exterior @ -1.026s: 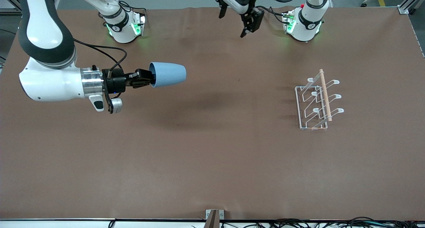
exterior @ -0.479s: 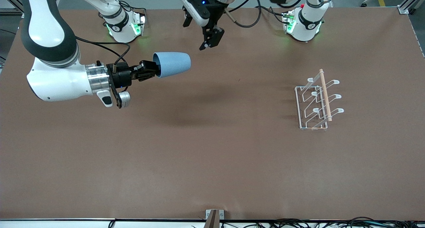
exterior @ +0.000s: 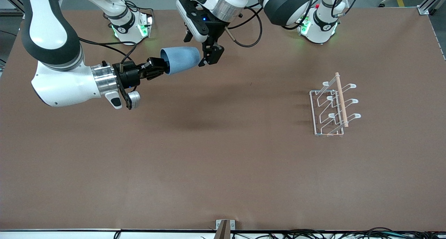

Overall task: Hang cup on cup holder
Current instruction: 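Grasp the cup's base with the left gripper beside the right gripper, then open the right gripper and release the cup to the left gripper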

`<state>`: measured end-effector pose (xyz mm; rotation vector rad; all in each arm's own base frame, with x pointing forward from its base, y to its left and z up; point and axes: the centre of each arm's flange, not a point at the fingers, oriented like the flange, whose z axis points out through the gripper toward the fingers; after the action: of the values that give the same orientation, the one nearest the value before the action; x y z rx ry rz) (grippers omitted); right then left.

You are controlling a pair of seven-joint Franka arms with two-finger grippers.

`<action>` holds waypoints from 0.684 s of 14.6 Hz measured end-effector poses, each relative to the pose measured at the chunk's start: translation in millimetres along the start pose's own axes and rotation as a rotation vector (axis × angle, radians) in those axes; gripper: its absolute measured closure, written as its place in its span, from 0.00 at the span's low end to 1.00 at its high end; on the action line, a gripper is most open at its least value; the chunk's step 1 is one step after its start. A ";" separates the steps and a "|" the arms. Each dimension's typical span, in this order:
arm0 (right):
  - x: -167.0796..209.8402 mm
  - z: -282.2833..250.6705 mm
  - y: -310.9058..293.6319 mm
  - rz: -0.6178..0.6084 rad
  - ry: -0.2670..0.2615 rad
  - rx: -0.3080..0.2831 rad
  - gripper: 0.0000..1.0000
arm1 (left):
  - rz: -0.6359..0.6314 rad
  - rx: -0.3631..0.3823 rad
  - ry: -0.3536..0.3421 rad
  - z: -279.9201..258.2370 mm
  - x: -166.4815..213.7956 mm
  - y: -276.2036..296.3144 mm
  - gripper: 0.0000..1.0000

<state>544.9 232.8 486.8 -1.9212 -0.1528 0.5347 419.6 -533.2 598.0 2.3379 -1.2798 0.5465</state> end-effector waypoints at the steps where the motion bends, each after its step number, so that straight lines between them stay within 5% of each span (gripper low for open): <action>1: -0.1 3.0 -1.0 -0.002 -0.005 -0.001 0.96 | 0.001 -0.003 0.002 1.2 0.5 0.6 0.00; 10: -0.6 11.1 -3.9 -0.001 -0.019 -0.003 0.96 | 0.034 -0.005 0.016 29.7 0.5 -2.3 0.00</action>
<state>540.1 243.5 487.1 -1.9198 -0.1664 0.5526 425.9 -548.2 573.1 2.3066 -1.3148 0.5716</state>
